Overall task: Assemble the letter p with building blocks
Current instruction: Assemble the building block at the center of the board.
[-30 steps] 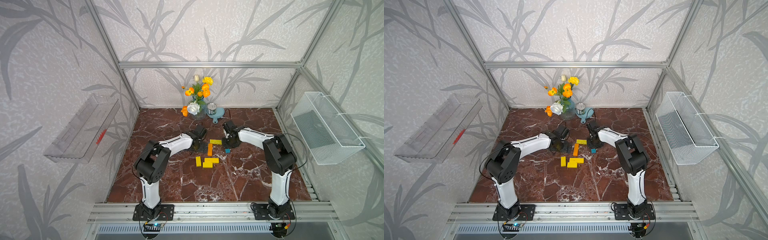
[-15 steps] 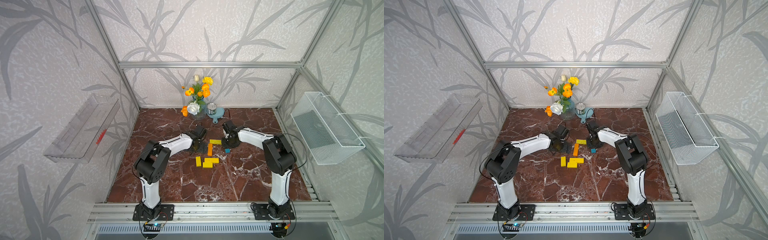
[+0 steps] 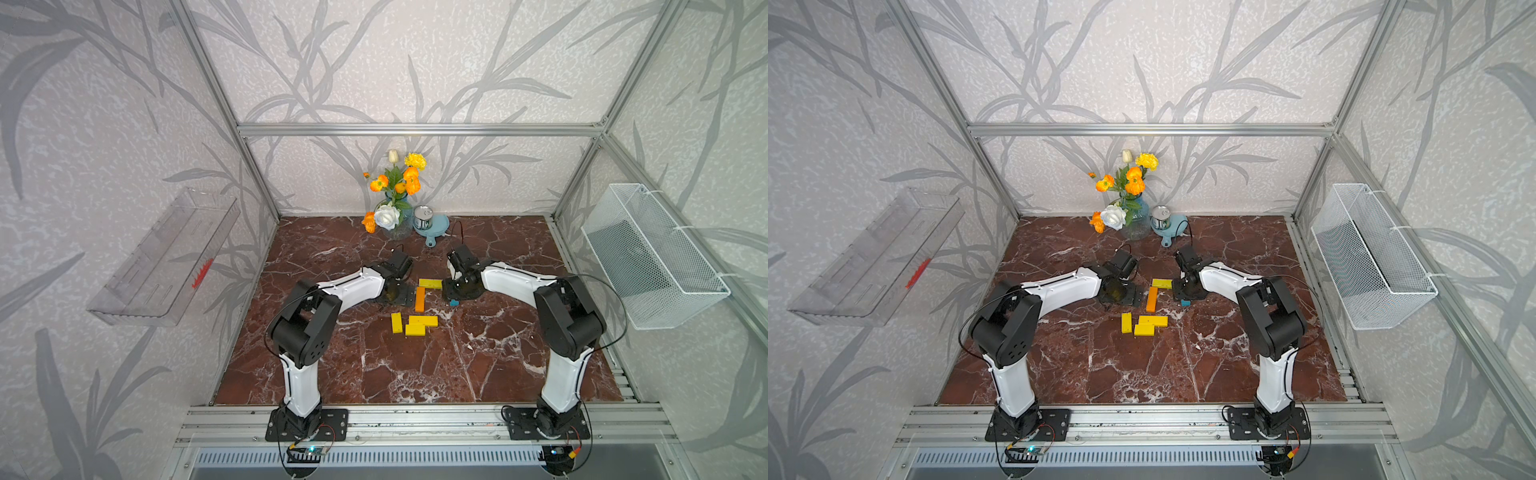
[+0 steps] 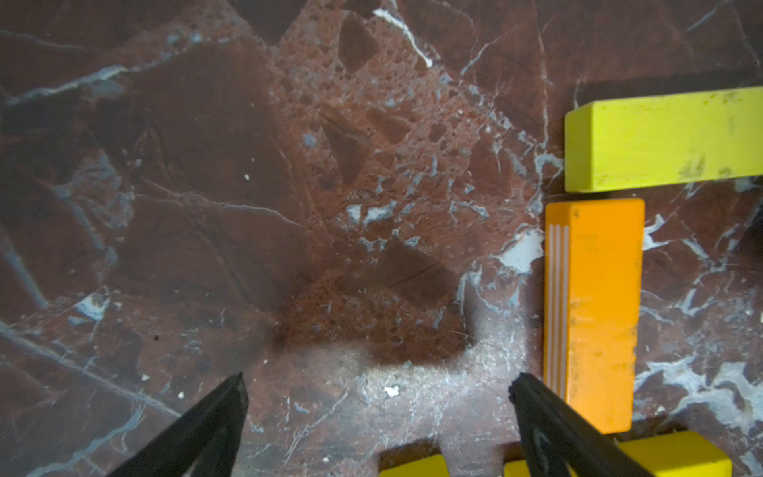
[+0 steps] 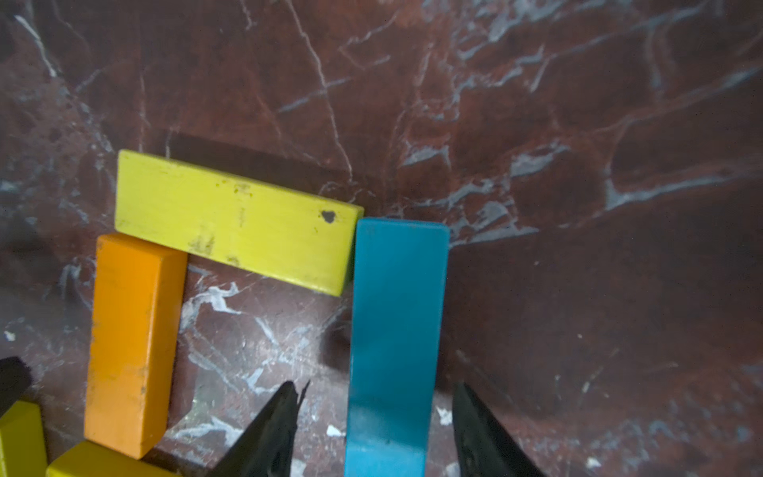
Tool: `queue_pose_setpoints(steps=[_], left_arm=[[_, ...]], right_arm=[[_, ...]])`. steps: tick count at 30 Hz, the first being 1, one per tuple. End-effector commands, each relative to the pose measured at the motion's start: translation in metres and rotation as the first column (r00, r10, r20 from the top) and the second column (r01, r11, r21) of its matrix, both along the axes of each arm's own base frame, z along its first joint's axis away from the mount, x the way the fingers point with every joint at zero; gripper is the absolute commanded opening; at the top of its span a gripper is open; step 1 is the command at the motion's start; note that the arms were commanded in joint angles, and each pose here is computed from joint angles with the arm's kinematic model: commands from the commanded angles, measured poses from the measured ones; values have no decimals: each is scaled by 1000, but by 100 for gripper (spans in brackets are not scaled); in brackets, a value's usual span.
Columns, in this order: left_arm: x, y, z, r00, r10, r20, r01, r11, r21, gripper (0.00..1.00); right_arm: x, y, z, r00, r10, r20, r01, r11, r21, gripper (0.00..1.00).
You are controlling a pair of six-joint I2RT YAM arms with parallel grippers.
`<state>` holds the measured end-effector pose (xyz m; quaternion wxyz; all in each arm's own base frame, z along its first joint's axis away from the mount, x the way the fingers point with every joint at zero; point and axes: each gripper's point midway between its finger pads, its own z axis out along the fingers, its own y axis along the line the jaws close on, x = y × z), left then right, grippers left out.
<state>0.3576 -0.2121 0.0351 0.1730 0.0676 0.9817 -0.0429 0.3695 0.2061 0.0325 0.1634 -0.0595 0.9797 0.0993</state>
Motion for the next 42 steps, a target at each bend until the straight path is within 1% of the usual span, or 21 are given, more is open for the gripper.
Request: queue_pose_setpoints(steps=[1,4,6,7,10,15,17,18,21,24,29,36,42], left_arm=[[-3,4,0,1000,10,-9,-10,1000,-2,100],[-4,4,-2,1000,12,-11,-12,1000,0,100],[-5,3,-4,1000,12,-17,-12,1000,-1,100],[-5,2,-6,1000,11,-21,-11,1000,-3,100],[-7,1,-10,999,9,-32,-9,1000,-7,100],[-10,-10,-8,999,-17,-27,16,999,-30,99],[-10,-11,-6,1000,-20,-16,20,1000,-22,99],[-10,-11,-6,1000,-20,-13,20,1000,-18,99],[-9,-10,-12,1000,-17,-23,17,1000,1,99],[-9,-9,-17,999,-17,-30,17,999,31,99],[-7,-1,-16,1000,5,-6,-4,997,77,99],[-4,-7,-18,1000,5,-3,-5,999,51,99],[-2,-9,-17,1000,5,3,-5,999,42,100]], right_arm=[[7,2,40,994,-25,108,16,997,82,60],[10,-10,66,984,-58,167,39,993,113,60],[12,-21,73,983,-76,166,57,991,119,60],[13,-28,72,984,-78,159,62,993,101,60],[14,-44,63,989,-74,130,69,997,45,60],[12,-49,52,991,-74,112,70,997,38,59],[11,-48,51,991,-71,111,67,997,40,59],[10,-49,39,994,-71,84,69,997,28,59],[9,-49,36,995,-69,78,68,997,25,59],[7,-53,28,996,-71,61,72,997,-4,59],[4,-61,12,997,-81,19,82,995,-54,58],[-1,-62,-7,997,-55,-50,50,994,-97,57],[-6,-48,-8,999,-4,-52,-2,994,-111,57]])
